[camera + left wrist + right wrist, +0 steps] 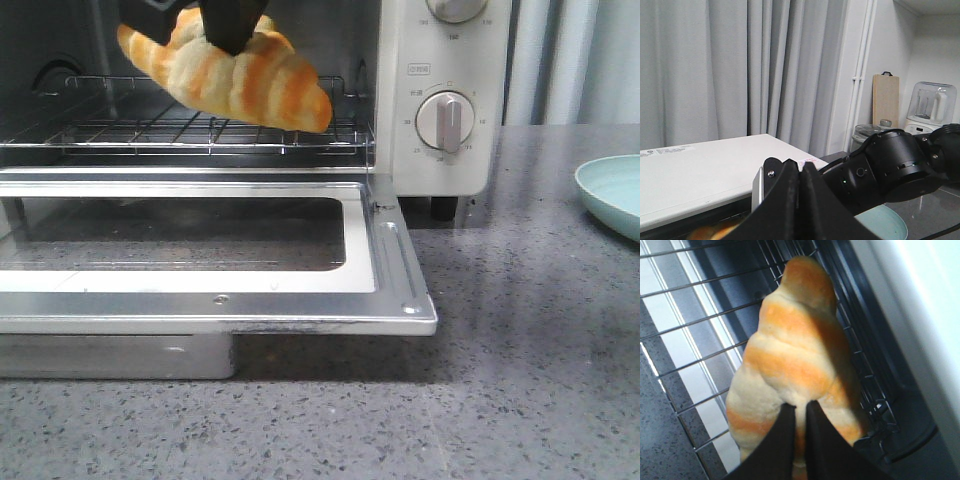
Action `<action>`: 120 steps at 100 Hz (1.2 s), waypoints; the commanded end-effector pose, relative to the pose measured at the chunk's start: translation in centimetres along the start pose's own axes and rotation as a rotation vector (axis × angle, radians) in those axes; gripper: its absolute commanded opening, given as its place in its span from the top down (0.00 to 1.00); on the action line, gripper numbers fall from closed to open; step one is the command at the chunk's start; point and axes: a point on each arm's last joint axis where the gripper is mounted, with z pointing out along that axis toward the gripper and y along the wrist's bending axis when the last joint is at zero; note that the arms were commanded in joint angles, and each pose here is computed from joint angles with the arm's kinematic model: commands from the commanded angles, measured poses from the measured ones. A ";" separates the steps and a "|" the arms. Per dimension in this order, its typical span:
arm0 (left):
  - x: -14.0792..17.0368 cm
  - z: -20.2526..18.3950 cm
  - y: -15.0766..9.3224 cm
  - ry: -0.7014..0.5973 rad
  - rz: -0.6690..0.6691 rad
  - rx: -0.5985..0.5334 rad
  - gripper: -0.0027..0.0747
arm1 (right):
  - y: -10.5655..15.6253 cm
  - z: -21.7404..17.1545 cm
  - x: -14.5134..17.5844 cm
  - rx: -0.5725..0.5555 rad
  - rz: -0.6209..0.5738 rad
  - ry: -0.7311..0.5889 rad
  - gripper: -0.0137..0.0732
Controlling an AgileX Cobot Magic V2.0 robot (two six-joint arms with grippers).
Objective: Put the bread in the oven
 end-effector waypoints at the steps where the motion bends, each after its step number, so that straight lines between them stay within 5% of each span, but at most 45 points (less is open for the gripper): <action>1: -1.4 -0.1 0.1 -0.068 -0.020 -0.019 0.99 | -1.8 -2.1 -1.1 0.063 0.001 -0.100 0.89; 9: -1.4 -0.1 0.1 -0.068 -0.020 -0.019 0.99 | -1.7 -2.1 -1.2 0.057 0.006 -0.102 0.80; 31: -1.3 -0.1 0.0 -0.057 -0.020 -0.010 0.99 | -1.8 -2.2 -1.2 0.058 0.042 -0.108 0.29; 120: -1.2 -1.3 0.0 -0.098 0.022 -0.034 0.99 | 0.1 -8.9 -2.7 -0.010 0.047 -0.262 0.28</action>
